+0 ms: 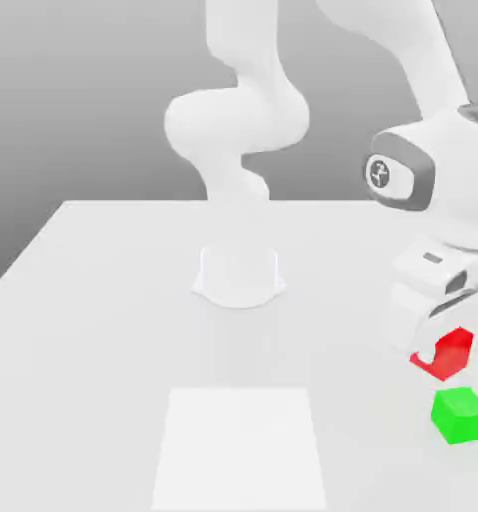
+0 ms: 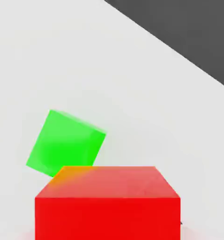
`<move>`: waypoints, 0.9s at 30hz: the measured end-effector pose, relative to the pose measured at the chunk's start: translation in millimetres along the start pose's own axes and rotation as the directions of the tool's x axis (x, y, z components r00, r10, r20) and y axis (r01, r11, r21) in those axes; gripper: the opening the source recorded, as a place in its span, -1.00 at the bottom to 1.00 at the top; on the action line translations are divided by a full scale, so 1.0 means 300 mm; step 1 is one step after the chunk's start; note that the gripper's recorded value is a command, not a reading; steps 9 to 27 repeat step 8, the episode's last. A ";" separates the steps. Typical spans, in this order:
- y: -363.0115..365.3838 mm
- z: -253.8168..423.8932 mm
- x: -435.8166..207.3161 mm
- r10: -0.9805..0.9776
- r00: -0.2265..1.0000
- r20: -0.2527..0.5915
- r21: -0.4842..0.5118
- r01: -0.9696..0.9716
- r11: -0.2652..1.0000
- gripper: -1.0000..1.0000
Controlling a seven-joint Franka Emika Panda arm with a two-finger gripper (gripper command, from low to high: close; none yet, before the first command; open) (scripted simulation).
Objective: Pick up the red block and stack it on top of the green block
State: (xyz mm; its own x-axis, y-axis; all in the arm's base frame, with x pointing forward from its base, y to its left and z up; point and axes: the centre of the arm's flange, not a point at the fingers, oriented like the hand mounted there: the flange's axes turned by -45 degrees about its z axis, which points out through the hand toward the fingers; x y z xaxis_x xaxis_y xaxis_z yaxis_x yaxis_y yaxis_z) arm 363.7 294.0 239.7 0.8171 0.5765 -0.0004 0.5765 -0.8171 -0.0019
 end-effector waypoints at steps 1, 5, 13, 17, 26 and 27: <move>-0.005 0.030 0.009 0.005 1.000 -0.001 -0.001 -0.005 1.000 -1.00; -0.012 0.179 0.014 0.009 1.000 -0.001 -0.002 -0.009 1.000 1.00; -0.012 0.179 0.014 0.009 1.000 -0.001 -0.002 -0.009 1.000 1.00; -0.012 0.179 0.014 0.009 1.000 -0.001 -0.002 -0.009 1.000 1.00; -0.012 0.179 0.014 0.009 1.000 -0.001 -0.002 -0.009 1.000 1.00; -0.012 0.179 0.014 0.009 1.000 -0.001 -0.002 -0.009 1.000 1.00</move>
